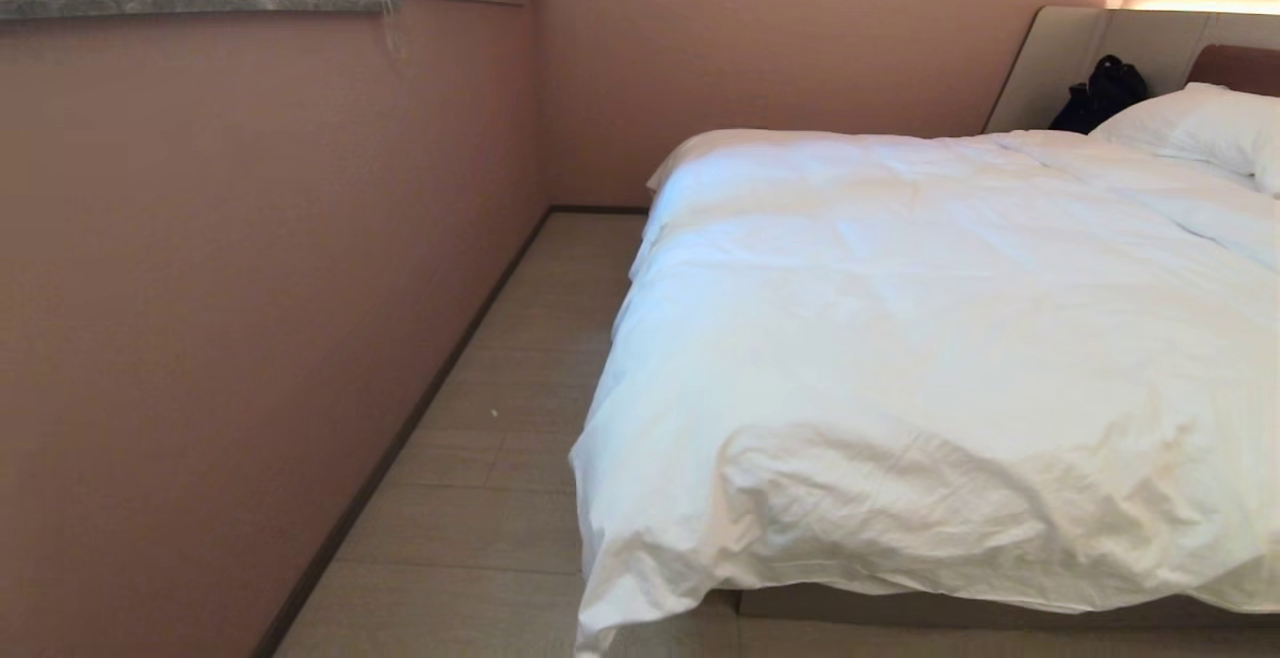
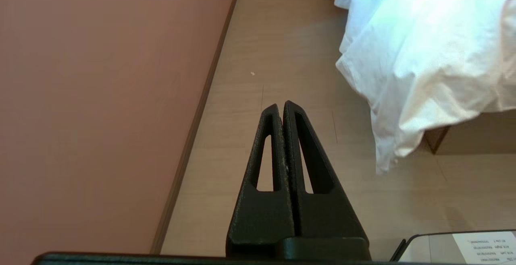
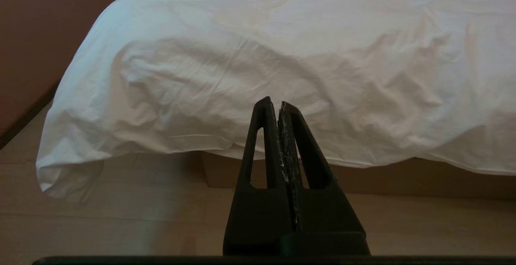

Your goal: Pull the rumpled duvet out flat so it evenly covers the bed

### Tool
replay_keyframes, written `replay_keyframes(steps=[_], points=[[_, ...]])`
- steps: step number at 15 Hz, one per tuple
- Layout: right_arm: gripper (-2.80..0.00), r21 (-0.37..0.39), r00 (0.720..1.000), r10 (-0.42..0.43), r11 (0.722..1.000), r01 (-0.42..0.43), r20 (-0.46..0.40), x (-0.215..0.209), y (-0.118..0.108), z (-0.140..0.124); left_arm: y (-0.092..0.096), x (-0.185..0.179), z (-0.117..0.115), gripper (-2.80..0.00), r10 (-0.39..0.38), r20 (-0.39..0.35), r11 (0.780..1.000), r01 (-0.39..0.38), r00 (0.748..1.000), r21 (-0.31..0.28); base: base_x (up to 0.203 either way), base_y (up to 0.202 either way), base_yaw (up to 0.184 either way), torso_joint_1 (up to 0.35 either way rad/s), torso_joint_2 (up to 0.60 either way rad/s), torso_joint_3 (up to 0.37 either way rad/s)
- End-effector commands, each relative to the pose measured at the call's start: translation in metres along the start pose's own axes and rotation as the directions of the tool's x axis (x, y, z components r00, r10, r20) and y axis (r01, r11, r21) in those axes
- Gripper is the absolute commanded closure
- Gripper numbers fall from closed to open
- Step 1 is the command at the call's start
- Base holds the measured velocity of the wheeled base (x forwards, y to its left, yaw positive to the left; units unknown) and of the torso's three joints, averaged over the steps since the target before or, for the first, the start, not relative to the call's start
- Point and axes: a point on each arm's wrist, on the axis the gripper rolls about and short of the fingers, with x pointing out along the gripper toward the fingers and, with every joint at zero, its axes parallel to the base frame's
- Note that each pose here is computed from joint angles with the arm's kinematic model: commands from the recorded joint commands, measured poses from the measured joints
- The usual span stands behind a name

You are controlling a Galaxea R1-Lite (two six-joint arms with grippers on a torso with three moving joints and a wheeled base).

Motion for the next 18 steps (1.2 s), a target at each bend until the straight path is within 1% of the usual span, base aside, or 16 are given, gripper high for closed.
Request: replay_keyframes(steps=[1, 2, 18], points=[[0.00, -0.001, 1.000, -0.001, 1.000, 0.001, -0.001, 0.0001, 0.0000, -0.0001, 0.0000, 0.0000, 0.0000, 0.00, 0.000, 0.000, 1.000, 0.000, 1.000, 0.001, -0.171, 0.000, -0.001, 0.002, 0.00, 0.006], [0.00, 0.000, 1.000, 0.000, 1.000, 0.000, -0.002, 0.0001, 0.0000, 0.0000, 0.0000, 0.0000, 0.0000, 0.00, 0.000, 0.000, 1.000, 0.000, 1.000, 0.002, -0.087, 0.000, -0.001, -0.005, 0.00, 0.003], [0.00, 0.000, 1.000, 0.001, 1.000, -0.001, -0.003, 0.0002, 0.0000, 0.0000, 0.0000, 0.0000, 0.0001, 0.00, 0.000, 0.002, 1.000, 0.000, 1.000, 0.002, 0.000, 0.000, 0.000, 0.000, 0.00, 0.000]])
